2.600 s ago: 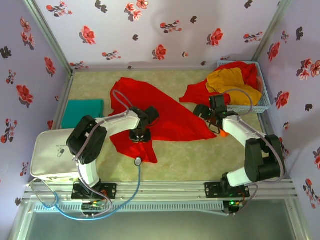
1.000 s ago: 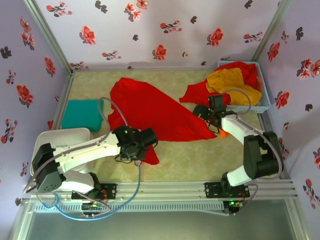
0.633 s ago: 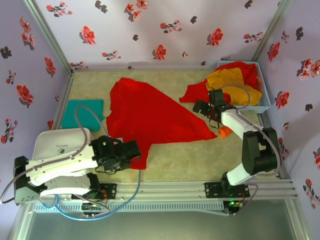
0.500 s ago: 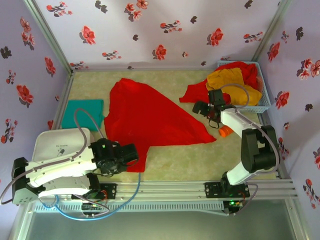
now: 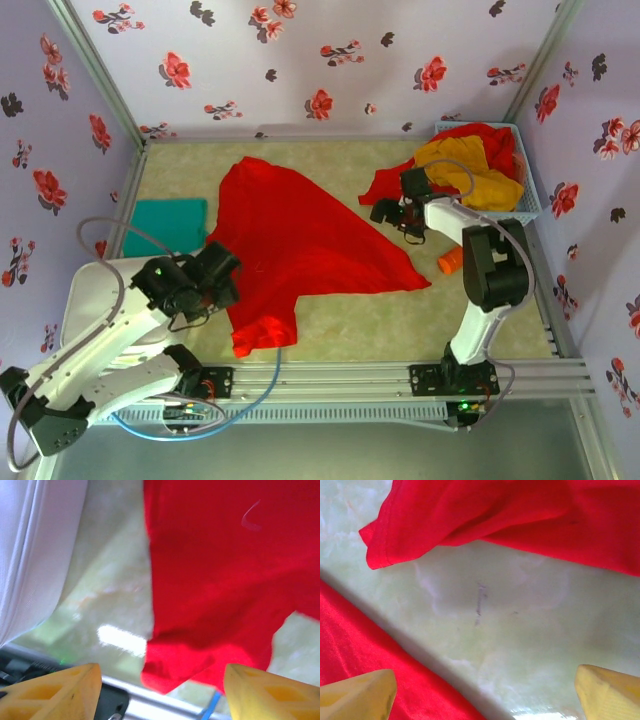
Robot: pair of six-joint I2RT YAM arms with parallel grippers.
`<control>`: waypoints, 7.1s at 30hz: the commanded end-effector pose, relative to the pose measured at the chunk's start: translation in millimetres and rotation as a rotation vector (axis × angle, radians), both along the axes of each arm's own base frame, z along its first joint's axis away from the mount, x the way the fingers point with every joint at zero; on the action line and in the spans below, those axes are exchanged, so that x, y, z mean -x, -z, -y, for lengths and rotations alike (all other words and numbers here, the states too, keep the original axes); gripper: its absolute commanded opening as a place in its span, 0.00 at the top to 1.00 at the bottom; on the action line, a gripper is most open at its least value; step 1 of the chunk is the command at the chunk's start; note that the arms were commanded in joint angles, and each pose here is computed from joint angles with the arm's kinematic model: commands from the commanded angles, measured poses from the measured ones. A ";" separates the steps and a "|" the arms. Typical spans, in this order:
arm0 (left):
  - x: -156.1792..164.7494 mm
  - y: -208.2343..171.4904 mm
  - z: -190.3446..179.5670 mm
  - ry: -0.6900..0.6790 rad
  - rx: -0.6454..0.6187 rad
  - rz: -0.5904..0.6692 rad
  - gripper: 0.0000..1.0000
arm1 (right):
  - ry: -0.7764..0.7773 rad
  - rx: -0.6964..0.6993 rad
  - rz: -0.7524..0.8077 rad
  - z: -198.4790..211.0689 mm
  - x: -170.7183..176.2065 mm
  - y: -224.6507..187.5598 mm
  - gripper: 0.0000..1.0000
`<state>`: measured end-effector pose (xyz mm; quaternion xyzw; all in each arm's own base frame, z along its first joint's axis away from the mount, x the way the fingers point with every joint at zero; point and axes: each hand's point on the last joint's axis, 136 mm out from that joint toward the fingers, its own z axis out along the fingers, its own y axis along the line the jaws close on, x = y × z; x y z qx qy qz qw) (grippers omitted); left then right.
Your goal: Fold and stack the t-shirts
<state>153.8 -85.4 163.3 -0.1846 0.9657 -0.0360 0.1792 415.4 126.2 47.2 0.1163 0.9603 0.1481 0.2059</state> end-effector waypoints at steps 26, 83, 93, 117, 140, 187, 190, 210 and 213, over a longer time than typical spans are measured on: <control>-176.0 108.6 52.3 0.232 0.056 -0.140 0.40 | -0.394 -0.127 -0.095 -120.9 -27.1 27.8 0.69; -254.1 49.5 157.6 0.475 0.012 0.036 0.41 | -0.320 0.181 0.144 -105.4 128.1 -74.0 0.16; -263.4 109.2 184.8 0.526 -0.153 -0.108 0.40 | -0.424 0.013 0.028 -100.6 158.1 -48.5 0.17; -263.7 0.4 156.0 0.465 -0.096 0.183 1.00 | -0.613 0.233 0.248 -120.7 177.6 -31.3 1.00; -139.0 97.9 25.8 -0.037 0.092 0.221 0.66 | -0.663 0.292 0.250 -126.7 260.5 -18.8 0.94; -92.3 156.5 -14.1 -0.024 -0.086 -0.152 0.58 | -0.649 0.239 0.151 -193.6 121.9 -30.9 1.00; -90.3 161.8 -15.0 -0.018 -0.098 -0.177 0.61 | -0.603 0.307 0.188 -178.9 109.2 -46.2 1.00; -82.8 174.6 -16.7 -0.022 -0.106 -0.218 0.70 | -0.354 0.361 0.295 -94.0 43.1 -108.0 0.99; -82.0 174.2 -16.5 -0.021 -0.107 -0.220 0.70 | -0.434 0.316 0.181 -106.6 61.9 -74.1 0.97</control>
